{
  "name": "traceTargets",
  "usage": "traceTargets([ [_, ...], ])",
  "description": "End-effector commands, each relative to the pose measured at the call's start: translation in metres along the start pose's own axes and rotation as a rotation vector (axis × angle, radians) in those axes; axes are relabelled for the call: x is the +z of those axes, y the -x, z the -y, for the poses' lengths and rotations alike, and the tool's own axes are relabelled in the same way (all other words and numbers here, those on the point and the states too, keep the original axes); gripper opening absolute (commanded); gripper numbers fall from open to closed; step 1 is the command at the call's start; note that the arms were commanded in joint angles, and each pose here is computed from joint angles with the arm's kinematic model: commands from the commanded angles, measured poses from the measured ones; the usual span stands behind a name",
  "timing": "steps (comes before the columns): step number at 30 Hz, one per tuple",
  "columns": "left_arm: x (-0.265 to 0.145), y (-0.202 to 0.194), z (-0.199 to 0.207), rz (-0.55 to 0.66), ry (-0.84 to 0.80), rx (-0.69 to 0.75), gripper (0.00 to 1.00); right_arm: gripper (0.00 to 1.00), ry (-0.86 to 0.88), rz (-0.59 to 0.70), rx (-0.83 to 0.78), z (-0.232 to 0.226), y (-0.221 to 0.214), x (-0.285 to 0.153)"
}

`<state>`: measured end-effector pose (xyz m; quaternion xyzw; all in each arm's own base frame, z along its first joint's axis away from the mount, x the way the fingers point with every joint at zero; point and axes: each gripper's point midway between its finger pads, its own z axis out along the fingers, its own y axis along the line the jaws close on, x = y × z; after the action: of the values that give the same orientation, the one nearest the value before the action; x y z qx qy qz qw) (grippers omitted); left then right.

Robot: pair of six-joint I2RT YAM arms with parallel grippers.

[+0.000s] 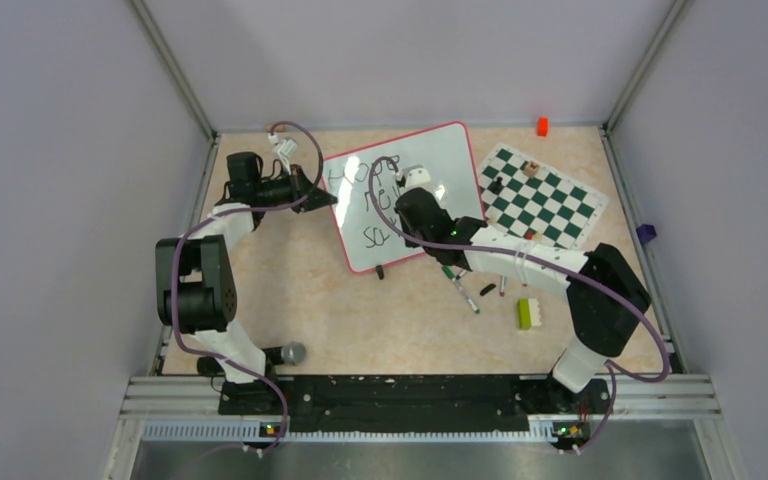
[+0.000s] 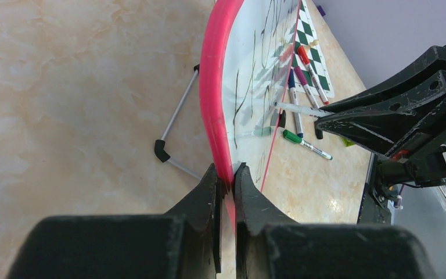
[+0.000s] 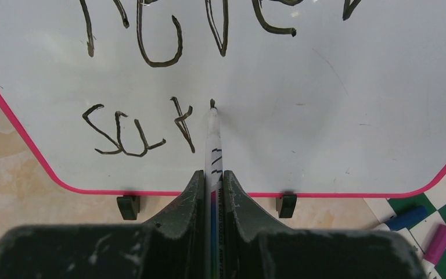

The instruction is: Write a sentence on the whiteboard

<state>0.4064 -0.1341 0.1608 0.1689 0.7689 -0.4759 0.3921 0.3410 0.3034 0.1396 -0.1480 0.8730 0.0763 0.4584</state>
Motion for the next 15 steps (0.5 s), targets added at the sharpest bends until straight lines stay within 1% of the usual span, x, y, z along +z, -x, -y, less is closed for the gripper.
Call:
traceTargets([
  [1,0.0052,-0.0184,-0.0393,-0.036,0.178,0.080,0.00,0.00,-0.010,-0.048,-0.002,0.0052,-0.0164,-0.0022],
  [15,0.0051,-0.0181,-0.0391,-0.035,0.178,0.081,0.00,0.00,-0.013,-0.070,0.008,0.0073,-0.0237,-0.0050],
])
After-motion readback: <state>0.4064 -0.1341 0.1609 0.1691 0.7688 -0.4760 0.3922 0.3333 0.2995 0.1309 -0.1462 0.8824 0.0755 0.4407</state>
